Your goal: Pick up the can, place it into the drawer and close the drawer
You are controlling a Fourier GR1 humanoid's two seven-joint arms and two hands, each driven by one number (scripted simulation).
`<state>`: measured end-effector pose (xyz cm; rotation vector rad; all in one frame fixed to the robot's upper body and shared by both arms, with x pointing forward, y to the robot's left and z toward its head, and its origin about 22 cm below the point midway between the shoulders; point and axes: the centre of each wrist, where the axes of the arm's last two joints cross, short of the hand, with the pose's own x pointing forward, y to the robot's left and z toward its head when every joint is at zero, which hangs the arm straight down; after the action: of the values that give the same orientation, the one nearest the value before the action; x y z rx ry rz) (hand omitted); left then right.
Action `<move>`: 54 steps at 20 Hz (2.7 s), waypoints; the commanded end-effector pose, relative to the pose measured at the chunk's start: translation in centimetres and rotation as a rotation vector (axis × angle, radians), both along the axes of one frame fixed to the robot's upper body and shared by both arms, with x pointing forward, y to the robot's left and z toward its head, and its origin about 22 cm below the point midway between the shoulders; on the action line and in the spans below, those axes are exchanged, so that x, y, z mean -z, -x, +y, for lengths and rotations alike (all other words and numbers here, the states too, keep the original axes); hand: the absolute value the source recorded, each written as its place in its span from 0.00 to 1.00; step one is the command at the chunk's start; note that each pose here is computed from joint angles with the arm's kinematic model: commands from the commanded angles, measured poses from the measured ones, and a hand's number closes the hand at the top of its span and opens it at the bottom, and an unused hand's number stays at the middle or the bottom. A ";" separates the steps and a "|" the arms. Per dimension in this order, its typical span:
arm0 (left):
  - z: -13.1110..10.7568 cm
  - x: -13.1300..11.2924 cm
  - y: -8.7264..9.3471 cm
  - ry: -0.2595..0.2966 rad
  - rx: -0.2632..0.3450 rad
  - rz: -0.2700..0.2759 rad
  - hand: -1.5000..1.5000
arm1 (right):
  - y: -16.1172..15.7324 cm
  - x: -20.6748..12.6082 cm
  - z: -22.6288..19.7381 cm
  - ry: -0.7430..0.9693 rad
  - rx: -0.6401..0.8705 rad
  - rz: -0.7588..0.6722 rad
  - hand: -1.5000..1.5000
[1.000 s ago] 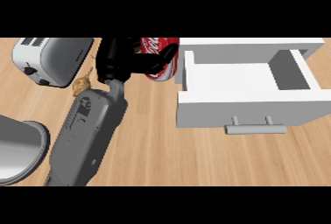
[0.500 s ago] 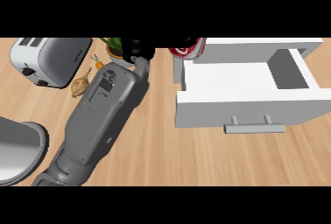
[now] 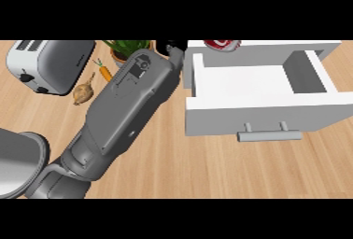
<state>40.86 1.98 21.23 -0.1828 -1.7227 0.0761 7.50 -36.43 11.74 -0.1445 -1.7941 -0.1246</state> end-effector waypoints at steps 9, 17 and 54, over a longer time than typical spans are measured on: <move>-3.0 -0.1 -0.8 -0.043 -0.023 0.012 1.00 | -0.3 0.4 1.0 0.004 -0.027 -0.003 0.00; -3.2 1.6 -0.9 -0.048 -0.003 0.069 1.00 | -0.2 -1.2 0.1 -0.005 -0.012 -0.003 0.00; -4.0 2.5 -1.1 -0.046 -0.124 0.010 0.00 | -3.1 -5.7 3.1 0.437 -0.079 -0.231 0.00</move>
<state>41.81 -1.65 17.41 -0.0193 -1.6998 0.1182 10.56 -34.86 16.04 -0.2848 -1.9869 0.2100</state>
